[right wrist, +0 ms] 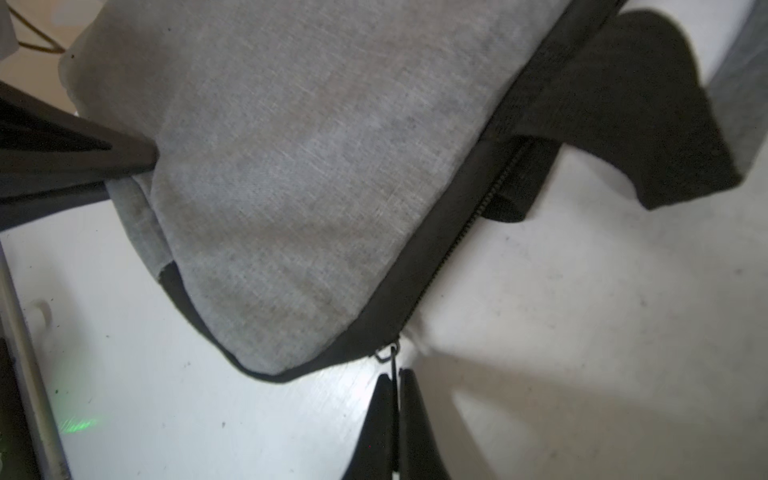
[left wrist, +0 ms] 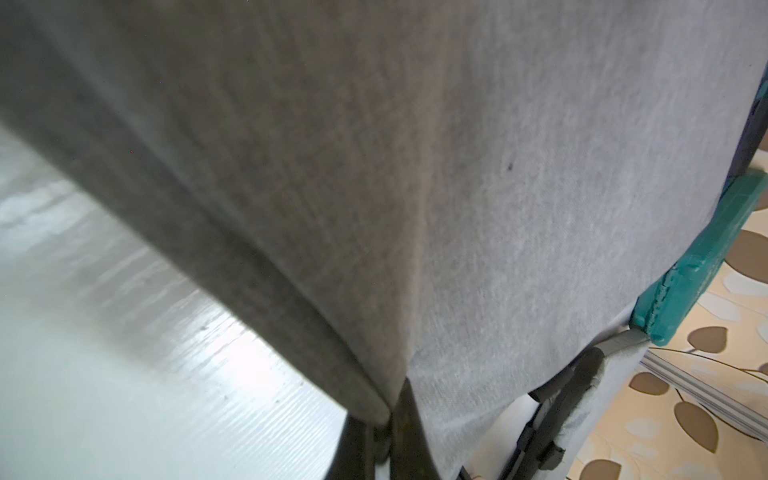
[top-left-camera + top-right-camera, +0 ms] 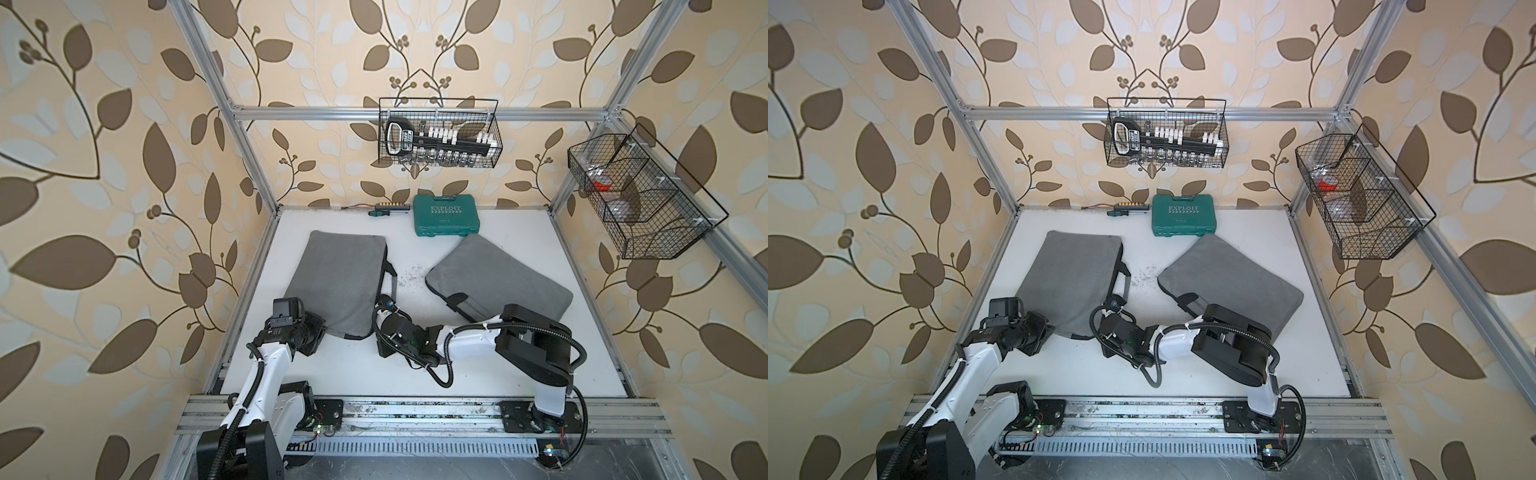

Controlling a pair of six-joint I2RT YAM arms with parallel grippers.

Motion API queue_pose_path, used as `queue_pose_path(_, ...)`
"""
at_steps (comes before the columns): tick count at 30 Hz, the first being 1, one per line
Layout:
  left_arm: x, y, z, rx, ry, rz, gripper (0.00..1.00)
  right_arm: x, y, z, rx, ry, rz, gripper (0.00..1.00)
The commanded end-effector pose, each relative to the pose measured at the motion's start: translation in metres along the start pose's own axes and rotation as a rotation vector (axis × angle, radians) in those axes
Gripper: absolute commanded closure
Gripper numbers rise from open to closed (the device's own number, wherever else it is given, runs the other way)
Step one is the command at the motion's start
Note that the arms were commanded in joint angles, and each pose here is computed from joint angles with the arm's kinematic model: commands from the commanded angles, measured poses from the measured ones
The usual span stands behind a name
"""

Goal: Put the mouse into the laptop bag
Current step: Zip the zipper on the zippered laptop bag.

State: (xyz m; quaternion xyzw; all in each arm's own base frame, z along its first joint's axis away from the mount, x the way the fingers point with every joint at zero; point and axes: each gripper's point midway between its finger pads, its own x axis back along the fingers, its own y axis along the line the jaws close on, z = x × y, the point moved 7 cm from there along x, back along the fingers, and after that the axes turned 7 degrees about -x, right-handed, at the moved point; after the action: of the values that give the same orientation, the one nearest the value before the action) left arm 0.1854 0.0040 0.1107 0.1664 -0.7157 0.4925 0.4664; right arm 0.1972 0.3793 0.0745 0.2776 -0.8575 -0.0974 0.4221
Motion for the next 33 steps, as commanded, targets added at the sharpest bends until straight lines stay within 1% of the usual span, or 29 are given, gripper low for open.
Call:
queue_pose_path(1, 0.015, -0.007, -0.017, -0.026, -0.090, -0.044, 0.97, 0.002, -0.001, 0.003, 0.084, -0.008, 0.047, 1.00)
queue_pose_path(2, 0.016, -0.007, -0.015, -0.019, -0.079, -0.041, 0.84, 0.000, 0.005, 0.003, 0.092, 0.000, 0.002, 1.00)
queue_pose_path(3, 0.016, -0.005, -0.012, -0.008, -0.064, -0.039, 0.58, -0.001, 0.011, 0.002, 0.100, -0.002, -0.049, 1.00)
queue_pose_path(4, 0.017, -0.004, -0.009, 0.002, -0.056, -0.035, 0.35, -0.001, 0.017, 0.001, 0.113, -0.009, -0.097, 1.00)
queue_pose_path(5, 0.016, -0.001, -0.004, 0.009, -0.040, -0.018, 0.21, -0.002, 0.024, 0.001, 0.127, -0.006, -0.149, 1.00)
queue_pose_path(6, 0.016, 0.001, 0.000, 0.019, -0.025, -0.001, 0.08, -0.005, 0.030, -0.001, 0.138, -0.005, -0.184, 1.00)
queue_pose_path(7, 0.016, 0.004, 0.005, 0.033, -0.013, 0.006, 0.02, -0.009, 0.035, -0.001, 0.149, -0.001, -0.199, 1.00)
queue_pose_path(8, 0.017, 0.008, 0.009, 0.045, -0.006, 0.014, 0.01, -0.014, 0.043, -0.003, 0.167, 0.006, -0.213, 1.00)
queue_pose_path(11, 0.017, 0.016, 0.023, 0.073, 0.036, 0.038, 0.01, -0.027, 0.066, 0.002, 0.242, 0.025, -0.275, 1.00)
queue_pose_path(14, 0.011, 0.020, 0.034, 0.088, 0.088, 0.104, 0.01, -0.028, 0.089, 0.010, 0.348, -0.015, -0.310, 1.00)
queue_pose_path(16, 0.007, 0.023, 0.039, 0.102, 0.119, 0.122, 0.01, -0.025, 0.101, 0.017, 0.407, -0.031, -0.331, 1.00)
queue_pose_path(19, 0.001, 0.028, 0.042, 0.115, 0.145, 0.111, 0.02, -0.020, 0.109, 0.019, 0.424, -0.047, -0.368, 1.00)
queue_pose_path(21, -0.001, 0.028, 0.042, 0.116, 0.146, 0.112, 0.05, -0.017, 0.110, 0.020, 0.423, -0.047, -0.399, 1.00)
queue_pose_path(22, -0.002, 0.029, 0.041, 0.116, 0.146, 0.113, 0.10, -0.015, 0.112, 0.021, 0.427, -0.040, -0.418, 1.00)
queue_pose_path(25, -0.004, 0.028, 0.038, 0.114, 0.133, 0.100, 0.31, -0.012, 0.112, 0.027, 0.460, -0.031, -0.424, 1.00)
queue_pose_path(27, -0.003, 0.028, 0.035, 0.106, 0.123, 0.077, 0.49, -0.011, 0.108, 0.030, 0.473, -0.032, -0.416, 1.00)
queue_pose_path(30, 0.000, 0.027, 0.031, 0.093, 0.105, 0.038, 0.73, -0.013, 0.095, 0.030, 0.473, -0.055, -0.353, 1.00)
queue_pose_path(33, 0.004, 0.026, 0.029, 0.078, 0.095, 0.018, 0.87, -0.018, 0.078, 0.023, 0.449, -0.059, -0.268, 1.00)
